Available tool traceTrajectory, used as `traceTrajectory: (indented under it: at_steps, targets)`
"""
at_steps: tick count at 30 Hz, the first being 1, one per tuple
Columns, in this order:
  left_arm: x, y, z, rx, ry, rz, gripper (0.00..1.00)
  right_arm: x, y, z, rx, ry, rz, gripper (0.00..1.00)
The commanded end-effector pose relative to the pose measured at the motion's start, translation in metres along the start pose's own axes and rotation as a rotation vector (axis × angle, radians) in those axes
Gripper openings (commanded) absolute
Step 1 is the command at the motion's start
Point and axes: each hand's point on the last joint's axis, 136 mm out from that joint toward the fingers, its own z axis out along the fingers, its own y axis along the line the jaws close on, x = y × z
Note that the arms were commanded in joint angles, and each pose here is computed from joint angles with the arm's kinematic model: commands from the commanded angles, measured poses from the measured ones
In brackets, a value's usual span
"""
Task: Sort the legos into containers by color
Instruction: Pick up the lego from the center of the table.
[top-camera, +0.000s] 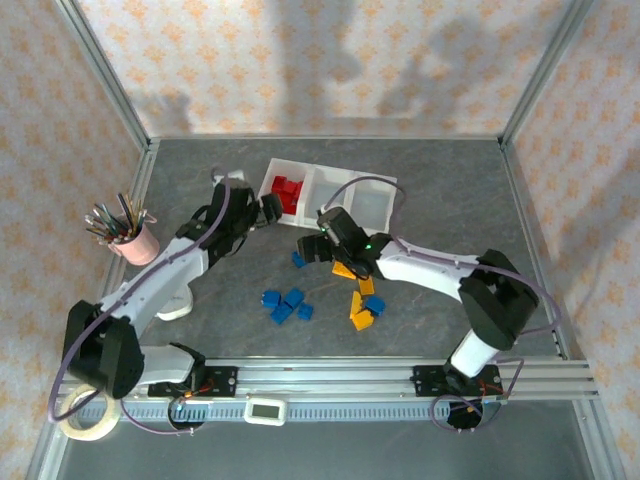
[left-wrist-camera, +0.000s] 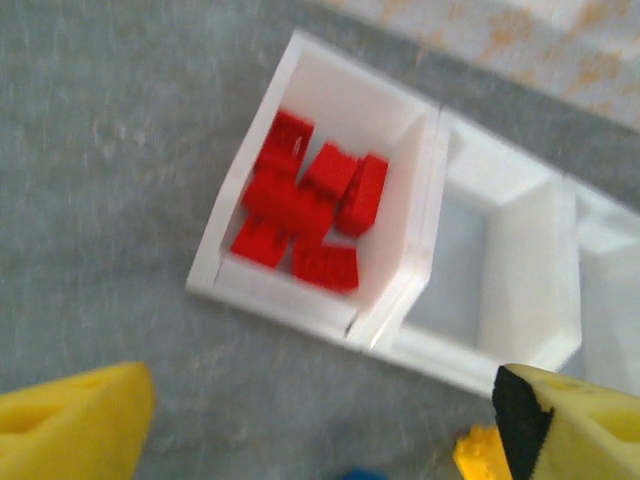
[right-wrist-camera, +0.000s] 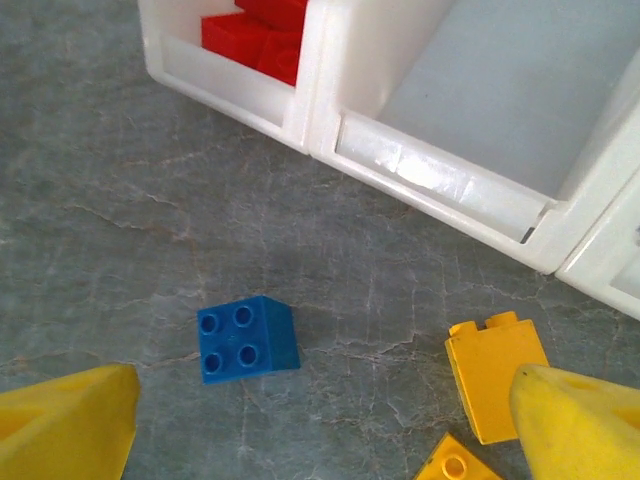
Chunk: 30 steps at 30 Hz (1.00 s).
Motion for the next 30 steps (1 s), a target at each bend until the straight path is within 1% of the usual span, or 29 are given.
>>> traceTrajectory:
  at_steps: [1,2,4,10,11,17,26,30]
  targets:
    - [0.021,0.007,-0.017,0.039,0.030,-0.022,0.97,0.001,-0.002,0.009,0.062,0.023,-0.062,0.91]
    - [0.029,0.011,-0.022,0.048,0.036,-0.034,0.99,0.003,-0.001,0.014,0.067,0.031,-0.067,0.90]
    - [0.041,0.015,-0.029,0.072,0.044,-0.043,0.99,0.006,0.003,0.022,0.068,0.050,-0.081,0.89]
    - [0.071,0.032,-0.038,0.079,0.082,-0.051,0.99,0.015,0.019,0.044,0.068,0.088,-0.123,0.86]
    - [0.077,0.035,-0.038,0.073,0.089,-0.084,0.99,0.018,0.020,0.048,0.071,0.097,-0.126,0.85]
    - [0.088,0.041,-0.039,0.093,0.080,-0.139,0.99,0.025,0.030,0.062,0.071,0.115,-0.150,0.80]
    - [0.093,0.046,-0.036,0.080,0.077,-0.162,0.99,0.027,0.031,0.075,0.086,0.127,-0.163,0.65]
    - [0.094,0.046,-0.034,0.081,0.082,-0.166,0.99,0.028,0.034,0.080,0.082,0.137,-0.169,0.56]
